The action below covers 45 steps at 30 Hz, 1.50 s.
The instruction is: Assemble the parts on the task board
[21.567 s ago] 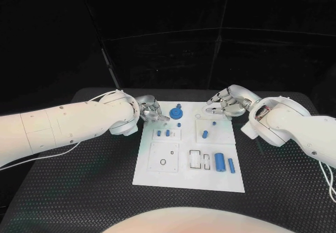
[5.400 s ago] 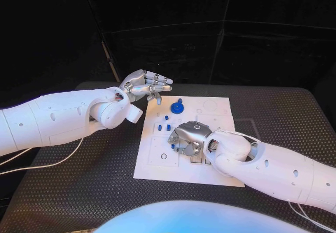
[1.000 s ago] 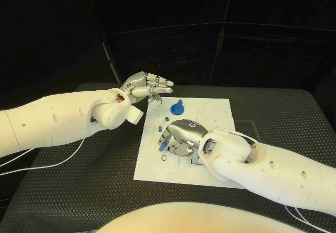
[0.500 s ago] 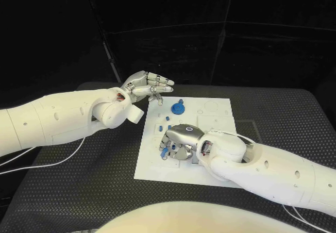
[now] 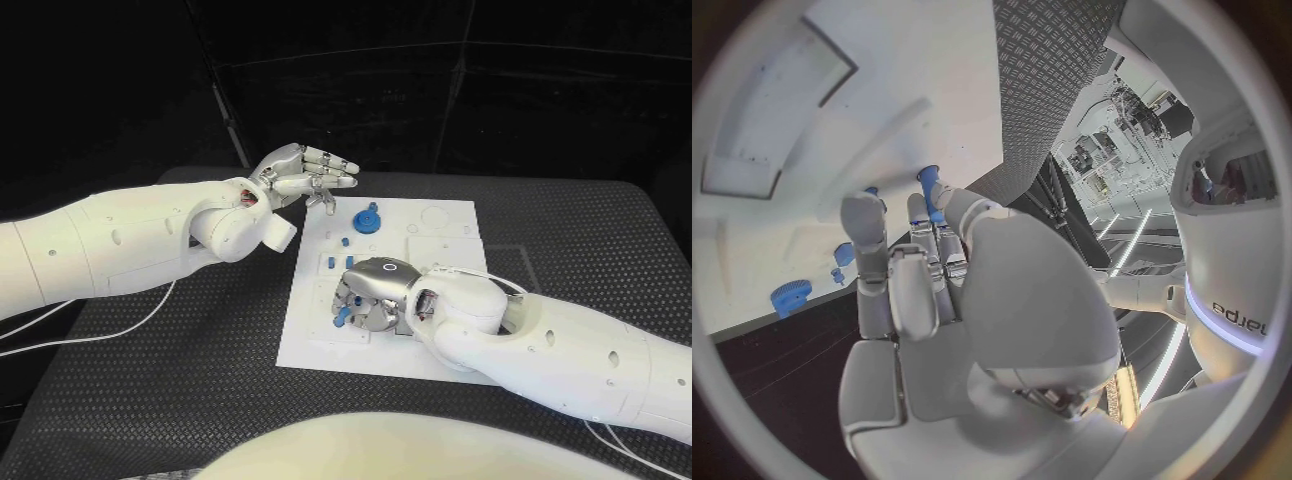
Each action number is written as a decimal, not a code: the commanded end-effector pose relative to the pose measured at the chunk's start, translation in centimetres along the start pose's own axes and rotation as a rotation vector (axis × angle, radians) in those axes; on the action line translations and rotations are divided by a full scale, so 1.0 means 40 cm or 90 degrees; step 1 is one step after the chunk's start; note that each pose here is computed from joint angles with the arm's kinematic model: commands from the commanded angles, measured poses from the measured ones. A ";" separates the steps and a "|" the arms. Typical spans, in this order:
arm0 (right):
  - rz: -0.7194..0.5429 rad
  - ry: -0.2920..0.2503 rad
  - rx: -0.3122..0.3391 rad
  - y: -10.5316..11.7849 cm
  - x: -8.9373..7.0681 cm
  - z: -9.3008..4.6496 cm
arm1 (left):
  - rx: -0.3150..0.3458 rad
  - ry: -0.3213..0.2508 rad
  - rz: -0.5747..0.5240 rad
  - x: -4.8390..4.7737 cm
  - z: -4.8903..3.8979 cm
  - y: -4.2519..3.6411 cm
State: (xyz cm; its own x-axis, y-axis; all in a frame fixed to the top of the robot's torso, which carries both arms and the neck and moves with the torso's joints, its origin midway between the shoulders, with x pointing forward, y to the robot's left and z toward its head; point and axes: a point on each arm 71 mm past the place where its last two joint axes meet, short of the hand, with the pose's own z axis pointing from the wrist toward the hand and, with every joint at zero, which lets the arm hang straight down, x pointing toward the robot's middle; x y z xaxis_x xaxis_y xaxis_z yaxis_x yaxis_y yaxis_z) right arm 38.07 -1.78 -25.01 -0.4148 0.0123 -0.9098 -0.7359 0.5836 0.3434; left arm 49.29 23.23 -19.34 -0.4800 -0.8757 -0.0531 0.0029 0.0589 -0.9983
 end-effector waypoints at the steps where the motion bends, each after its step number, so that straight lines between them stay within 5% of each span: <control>1: -0.015 0.017 0.005 0.000 0.004 -0.001 | 0.009 0.005 -0.002 0.002 0.001 -0.005; 29: -0.024 -0.020 -0.001 0.021 0.016 0.011 | 0.006 0.010 -0.004 0.005 0.001 -0.005; 45: 0.000 -0.123 -0.018 0.017 -0.009 -0.036 | 0.006 0.010 -0.004 0.002 -0.002 -0.005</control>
State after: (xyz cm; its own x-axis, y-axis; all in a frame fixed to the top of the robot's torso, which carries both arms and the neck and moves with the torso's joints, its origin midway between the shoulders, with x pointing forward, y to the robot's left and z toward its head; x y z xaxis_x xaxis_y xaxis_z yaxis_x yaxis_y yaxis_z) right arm 37.02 -2.35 -24.83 -0.3416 0.1008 -0.9344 -0.7426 0.5805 0.3341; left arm 49.23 23.28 -19.33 -0.4836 -0.8738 -0.0510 0.0007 0.0579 -0.9983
